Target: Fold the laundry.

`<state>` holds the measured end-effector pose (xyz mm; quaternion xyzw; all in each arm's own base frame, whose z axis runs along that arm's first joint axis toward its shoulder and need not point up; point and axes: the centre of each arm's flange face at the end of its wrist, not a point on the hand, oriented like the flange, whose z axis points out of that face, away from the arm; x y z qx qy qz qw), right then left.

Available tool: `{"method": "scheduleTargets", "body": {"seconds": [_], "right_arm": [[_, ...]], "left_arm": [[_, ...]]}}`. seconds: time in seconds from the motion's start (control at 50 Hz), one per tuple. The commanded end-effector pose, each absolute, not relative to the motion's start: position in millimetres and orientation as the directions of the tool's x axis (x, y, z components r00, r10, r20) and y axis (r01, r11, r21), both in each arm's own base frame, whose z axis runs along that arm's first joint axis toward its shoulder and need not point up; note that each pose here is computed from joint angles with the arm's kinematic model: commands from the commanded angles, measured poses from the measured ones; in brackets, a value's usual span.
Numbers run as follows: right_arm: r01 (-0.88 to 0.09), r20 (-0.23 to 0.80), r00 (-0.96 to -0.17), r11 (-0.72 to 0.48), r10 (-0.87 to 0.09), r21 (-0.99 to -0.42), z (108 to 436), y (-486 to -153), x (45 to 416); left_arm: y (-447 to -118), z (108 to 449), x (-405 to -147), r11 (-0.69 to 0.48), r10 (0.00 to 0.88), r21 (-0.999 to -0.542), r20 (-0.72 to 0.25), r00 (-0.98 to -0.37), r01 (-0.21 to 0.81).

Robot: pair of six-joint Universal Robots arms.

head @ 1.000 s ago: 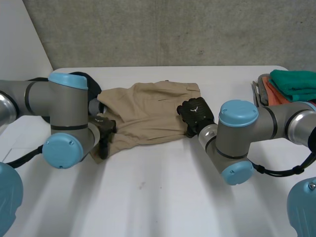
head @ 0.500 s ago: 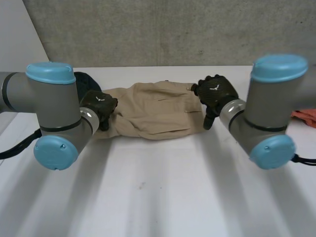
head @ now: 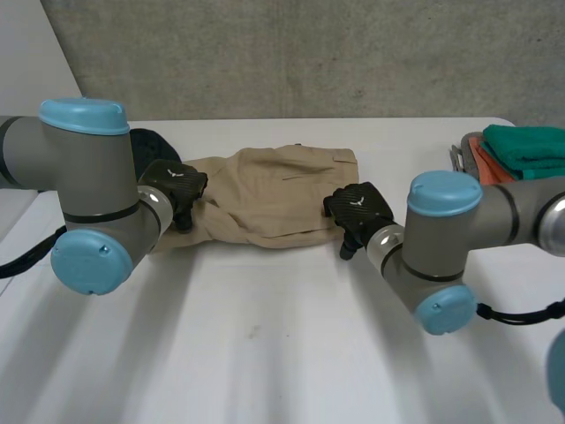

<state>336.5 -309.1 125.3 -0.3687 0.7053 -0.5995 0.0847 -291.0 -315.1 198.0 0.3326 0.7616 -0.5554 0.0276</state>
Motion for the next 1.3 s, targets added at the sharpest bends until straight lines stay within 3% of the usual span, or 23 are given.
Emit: {"method": "scheduleTargets", "body": {"seconds": [0.02, 0.28, 0.4, 0.5, 0.52, 0.58, 0.6, 0.68, 0.76, 0.88, 1.04, 1.1, 1.16, 1.22, 1.3], "right_arm": [[-0.392, 0.33, -0.718, -0.037, -0.613, -0.919, 110.2, -323.4, 350.8], [-0.407, 0.364, -0.722, -0.065, -0.589, -0.911, 99.9, -337.4, 356.0], [-0.389, 0.378, -0.737, -0.106, -0.561, -0.915, 126.4, -345.7, 351.9], [-0.343, 0.375, -0.764, -0.161, -0.525, -0.925, 188.6, -347.5, 343.5], [-0.319, 0.37, -0.773, -0.187, -0.515, -0.929, 218.2, -344.5, 339.4], [-0.275, 0.361, -0.791, -0.239, -0.494, -0.931, 266.5, -340.4, 330.3], [-0.248, 0.36, -0.803, -0.282, -0.475, -0.927, 298.6, -337.1, 323.4], [-0.209, 0.359, -0.833, -0.361, -0.421, -0.909, 365.5, -325.4, 304.8], [-0.22, 0.36, -0.841, -0.352, -0.405, -0.91, 393.6, -319.7, 290.9], [-0.253, 0.349, -0.822, -0.26, -0.449, -0.932, 381.1, -317.2, 291.7], [-0.321, 0.338, -0.822, -0.118, -0.459, -0.94, 298.2, -351.5, 304.2], [-0.304, 0.335, -0.839, -0.142, -0.428, -0.942, 282.6, -366.6, 310.4], [-0.251, 0.323, -0.858, -0.223, -0.399, -0.942, 288.3, -377.3, 318.1], [-0.125, 0.275, -0.894, -0.393, -0.353, -0.911, 323.4, -385.2, 326.3], [0.067, 0.151, -0.941, -0.604, -0.303, -0.794, 388.0, -380.6, 326.2]], "left_arm": [[-317.6, 198.5, -291.7, 0.157, 0.474, -0.83, -0.412, -0.778, 0.535], [-321.3, 203.4, -289.9, 0.155, 0.459, -0.844, -0.399, -0.794, 0.514], [-321.7, 220.4, -288.1, 0.137, 0.448, -0.87, -0.372, -0.813, 0.473], [-313.2, 259.0, -284.3, 0.072, 0.442, -0.904, -0.351, -0.826, 0.422], [-307.0, 277.3, -283.2, 0.035, 0.448, -0.914, -0.348, -0.823, 0.405], [-295.3, 307.0, -279.5, -0.025, 0.454, -0.927, -0.345, -0.821, 0.375], [-286.2, 330.4, -275.3, -0.079, 0.452, -0.933, -0.347, -0.822, 0.351], [-264.2, 383.7, -261.4, -0.212, 0.431, -0.934, -0.355, -0.83, 0.289], [-249.3, 415.7, -250.3, -0.297, 0.419, -0.924, -0.352, -0.837, 0.24], [-265.9, 409.8, -247.5, -0.283, 0.425, -0.934, -0.326, -0.844, 0.218], [-327.1, 322.0, -273.6, -0.125, 0.488, -0.957, -0.29, -0.823, 0.263], [-348.8, 307.5, -284.4, -0.155, 0.482, -0.956, -0.294, -0.825, 0.25], [-366.3, 310.8, -290.3, -0.222, 0.457, -0.95, -0.299, -0.837, 0.219], [-374.5, 350.5, -291.8, -0.368, 0.394, -0.918, -0.298, -0.869, 0.148], [-366.8, 415.6, -288.5, -0.55, 0.341, -0.835, -0.228, -0.912, 0.003]]}}
